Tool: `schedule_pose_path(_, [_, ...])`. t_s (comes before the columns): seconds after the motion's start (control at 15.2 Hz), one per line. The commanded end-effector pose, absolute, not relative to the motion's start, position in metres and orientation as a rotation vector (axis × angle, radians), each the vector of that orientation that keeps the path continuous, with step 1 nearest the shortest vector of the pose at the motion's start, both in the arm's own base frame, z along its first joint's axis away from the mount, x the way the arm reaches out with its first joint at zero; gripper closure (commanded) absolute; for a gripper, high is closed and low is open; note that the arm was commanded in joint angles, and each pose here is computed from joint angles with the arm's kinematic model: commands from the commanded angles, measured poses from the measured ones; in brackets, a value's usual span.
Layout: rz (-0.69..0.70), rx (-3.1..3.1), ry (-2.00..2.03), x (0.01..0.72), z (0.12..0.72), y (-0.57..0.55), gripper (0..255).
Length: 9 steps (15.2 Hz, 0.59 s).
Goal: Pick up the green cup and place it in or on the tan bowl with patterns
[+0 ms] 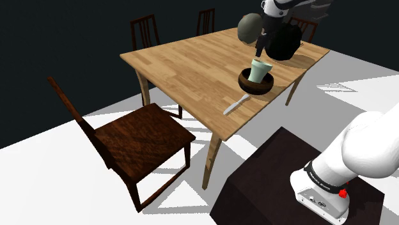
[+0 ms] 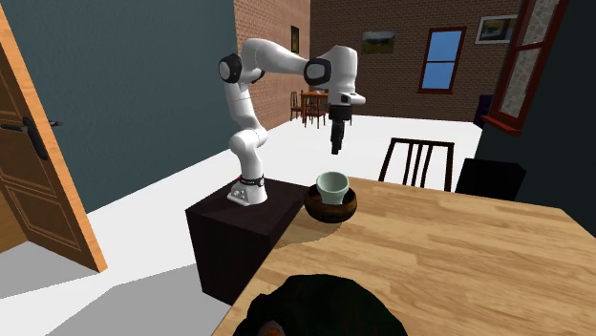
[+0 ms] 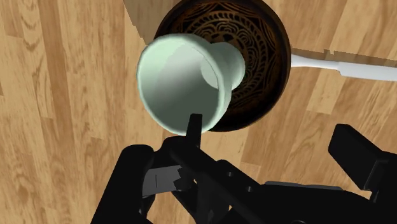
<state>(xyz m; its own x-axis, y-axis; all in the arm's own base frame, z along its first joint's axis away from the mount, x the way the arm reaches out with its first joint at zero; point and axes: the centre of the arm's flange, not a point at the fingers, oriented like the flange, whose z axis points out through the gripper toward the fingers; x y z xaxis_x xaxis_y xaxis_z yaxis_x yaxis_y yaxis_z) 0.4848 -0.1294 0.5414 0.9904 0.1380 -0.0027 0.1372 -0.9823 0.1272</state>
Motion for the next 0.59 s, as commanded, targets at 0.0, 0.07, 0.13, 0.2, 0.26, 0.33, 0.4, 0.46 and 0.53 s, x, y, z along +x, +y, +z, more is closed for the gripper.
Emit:
schedule_pose_path(0.0, [0.008,3.007,0.209,0.485,0.566,-0.127,0])
schedule_pose_path(0.07, [0.008,3.007,0.209,0.484,0.577,-0.126,0])
schedule_pose_path(0.13, [0.008,3.007,0.209,0.484,0.577,-0.126,0])
schedule_pose_path(0.2, [0.008,3.007,0.209,0.484,0.577,-0.126,0])
schedule_pose_path(0.26, [0.008,3.007,0.209,0.484,0.577,-0.126,0])
schedule_pose_path(0.33, [0.008,3.007,0.209,0.484,0.577,-0.126,0])
schedule_pose_path(0.4, [0.008,3.007,0.209,0.484,0.577,-0.126,0])
schedule_pose_path(0.46, [0.008,3.007,0.209,0.484,0.577,-0.126,0])
schedule_pose_path(0.53, [0.008,3.007,0.209,0.484,0.577,-0.126,0])
